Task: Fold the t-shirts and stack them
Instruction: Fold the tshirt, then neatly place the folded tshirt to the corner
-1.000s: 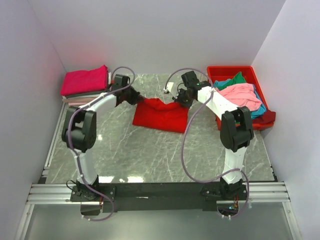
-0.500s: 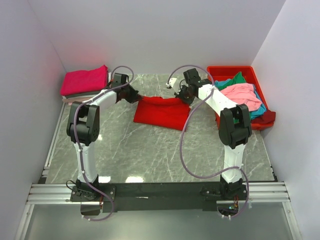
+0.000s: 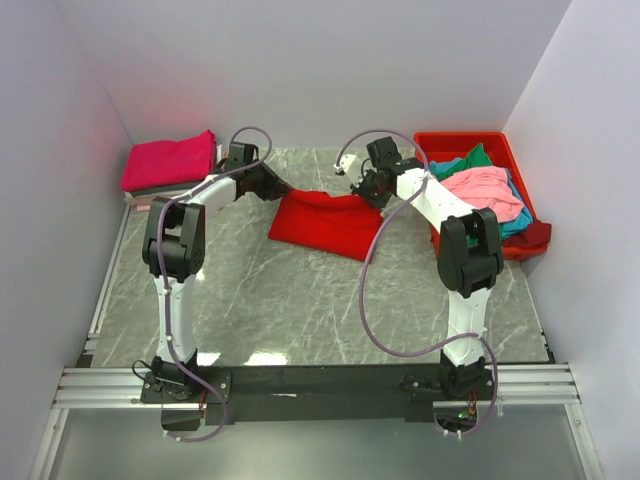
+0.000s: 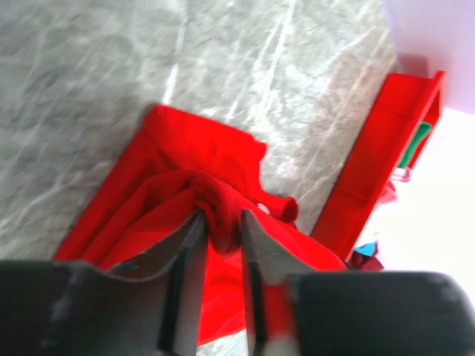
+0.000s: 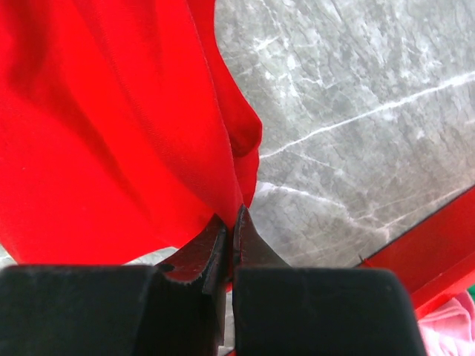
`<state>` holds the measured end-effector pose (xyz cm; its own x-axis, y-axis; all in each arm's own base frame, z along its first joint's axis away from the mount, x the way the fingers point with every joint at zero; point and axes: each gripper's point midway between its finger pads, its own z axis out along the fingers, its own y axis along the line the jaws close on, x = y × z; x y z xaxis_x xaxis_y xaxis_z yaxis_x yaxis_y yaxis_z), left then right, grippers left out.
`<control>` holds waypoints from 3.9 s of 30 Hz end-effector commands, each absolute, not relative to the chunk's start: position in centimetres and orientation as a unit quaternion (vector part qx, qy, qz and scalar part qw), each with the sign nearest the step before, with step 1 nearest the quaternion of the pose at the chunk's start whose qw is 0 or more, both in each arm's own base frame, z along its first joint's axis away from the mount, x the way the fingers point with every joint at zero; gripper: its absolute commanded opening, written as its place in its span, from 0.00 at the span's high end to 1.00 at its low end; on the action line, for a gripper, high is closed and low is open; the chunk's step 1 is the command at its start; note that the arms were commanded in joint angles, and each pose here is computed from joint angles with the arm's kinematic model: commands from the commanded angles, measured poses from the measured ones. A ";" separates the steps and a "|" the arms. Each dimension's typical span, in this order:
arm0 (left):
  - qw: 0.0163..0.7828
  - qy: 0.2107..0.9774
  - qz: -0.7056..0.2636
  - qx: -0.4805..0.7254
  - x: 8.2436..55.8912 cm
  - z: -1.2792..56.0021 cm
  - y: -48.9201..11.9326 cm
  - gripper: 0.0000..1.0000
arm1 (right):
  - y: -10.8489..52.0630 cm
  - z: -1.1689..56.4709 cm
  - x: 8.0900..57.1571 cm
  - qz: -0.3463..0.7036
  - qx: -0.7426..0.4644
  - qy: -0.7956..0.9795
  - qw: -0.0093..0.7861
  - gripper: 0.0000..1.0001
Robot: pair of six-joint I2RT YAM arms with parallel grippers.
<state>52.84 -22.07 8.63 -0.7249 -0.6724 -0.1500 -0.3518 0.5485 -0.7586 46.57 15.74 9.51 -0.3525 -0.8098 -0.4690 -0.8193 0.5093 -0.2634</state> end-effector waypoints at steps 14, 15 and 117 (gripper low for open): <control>0.434 0.830 -0.309 -0.164 53.1 21.1 -15.6 0.34 | 13.7 13.1 45.0 0.026 -0.328 0.883 0.334 0.14; 0.441 0.825 -0.324 -0.142 51.9 22.5 -16.0 0.34 | 14.2 13.4 44.6 0.042 -0.331 0.881 0.337 0.14; 0.483 0.822 0.299 0.043 54.9 25.7 -10.7 1.00 | 14.0 20.3 36.4 0.302 -0.217 0.868 0.329 0.64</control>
